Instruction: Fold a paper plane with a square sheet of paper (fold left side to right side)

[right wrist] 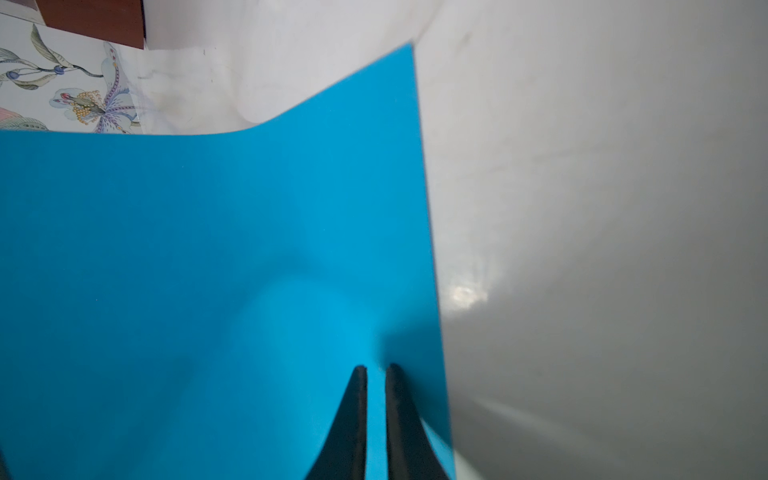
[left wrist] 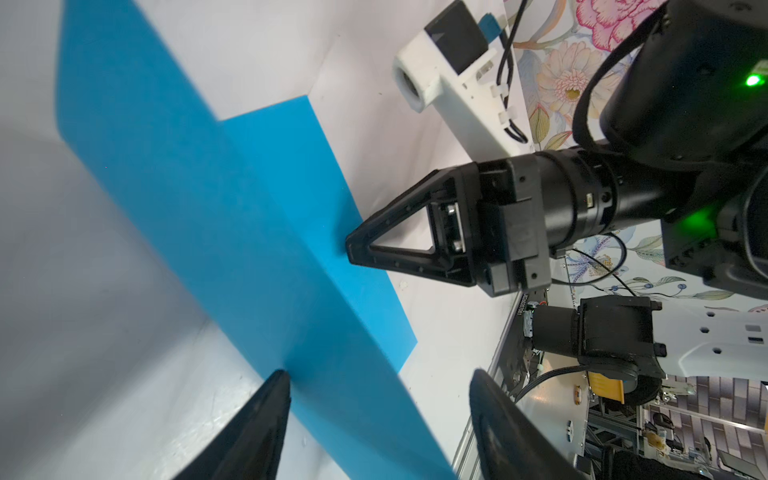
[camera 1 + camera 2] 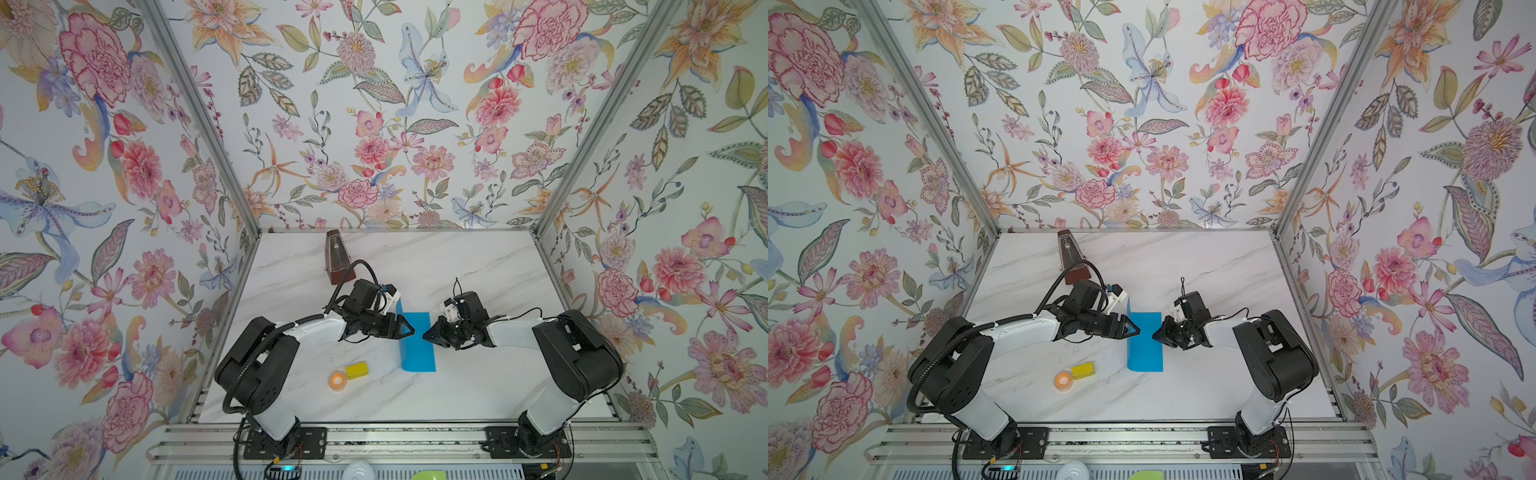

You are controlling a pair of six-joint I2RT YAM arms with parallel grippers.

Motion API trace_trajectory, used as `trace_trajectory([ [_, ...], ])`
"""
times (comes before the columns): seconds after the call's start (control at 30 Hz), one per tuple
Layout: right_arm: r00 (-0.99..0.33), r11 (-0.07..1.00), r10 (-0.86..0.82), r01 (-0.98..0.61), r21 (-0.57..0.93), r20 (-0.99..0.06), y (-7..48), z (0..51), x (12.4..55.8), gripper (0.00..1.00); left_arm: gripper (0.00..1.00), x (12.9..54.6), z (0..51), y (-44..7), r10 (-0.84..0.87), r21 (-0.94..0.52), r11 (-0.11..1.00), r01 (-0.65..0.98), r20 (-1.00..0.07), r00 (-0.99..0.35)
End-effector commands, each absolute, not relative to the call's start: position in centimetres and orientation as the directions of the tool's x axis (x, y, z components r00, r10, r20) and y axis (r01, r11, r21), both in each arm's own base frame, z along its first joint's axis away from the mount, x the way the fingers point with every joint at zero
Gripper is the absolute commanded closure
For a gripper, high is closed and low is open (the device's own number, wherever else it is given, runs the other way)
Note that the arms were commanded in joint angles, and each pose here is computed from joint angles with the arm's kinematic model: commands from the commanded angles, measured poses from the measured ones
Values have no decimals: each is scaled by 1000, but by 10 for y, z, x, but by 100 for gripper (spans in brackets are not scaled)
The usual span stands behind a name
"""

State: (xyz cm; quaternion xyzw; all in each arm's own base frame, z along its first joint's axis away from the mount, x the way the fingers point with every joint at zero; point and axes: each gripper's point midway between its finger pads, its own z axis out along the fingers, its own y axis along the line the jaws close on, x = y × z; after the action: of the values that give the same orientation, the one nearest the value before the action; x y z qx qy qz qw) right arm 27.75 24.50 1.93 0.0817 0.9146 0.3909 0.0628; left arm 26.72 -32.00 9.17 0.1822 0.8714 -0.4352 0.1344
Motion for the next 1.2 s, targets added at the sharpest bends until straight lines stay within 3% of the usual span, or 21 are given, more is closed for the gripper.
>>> trace_trajectory([
  [0.0, -979, 724, 202, 134, 676, -23, 236, 6, 268, 86, 29, 270, 95, -339, 205, -734, 516, 441, -394, -896],
  [0.33, -977, 723, 211, 135, 678, -31, 231, 10, 268, 86, 32, 272, 78, -338, 200, -718, 551, 425, -381, -903],
  [0.57, -976, 704, 212, 112, 701, -57, 231, 26, 271, 86, 41, 273, 74, -339, 193, -724, 551, 415, -373, -908],
  [1.0, -963, 598, 235, 34, 801, -135, 228, 85, 278, 68, 49, 269, 69, -339, 196, -735, 546, 402, -354, -914],
  [1.17, -972, 562, 199, 6, 827, -128, 240, 94, 278, 67, 48, 268, 67, -338, 197, -737, 547, 397, -348, -917],
])
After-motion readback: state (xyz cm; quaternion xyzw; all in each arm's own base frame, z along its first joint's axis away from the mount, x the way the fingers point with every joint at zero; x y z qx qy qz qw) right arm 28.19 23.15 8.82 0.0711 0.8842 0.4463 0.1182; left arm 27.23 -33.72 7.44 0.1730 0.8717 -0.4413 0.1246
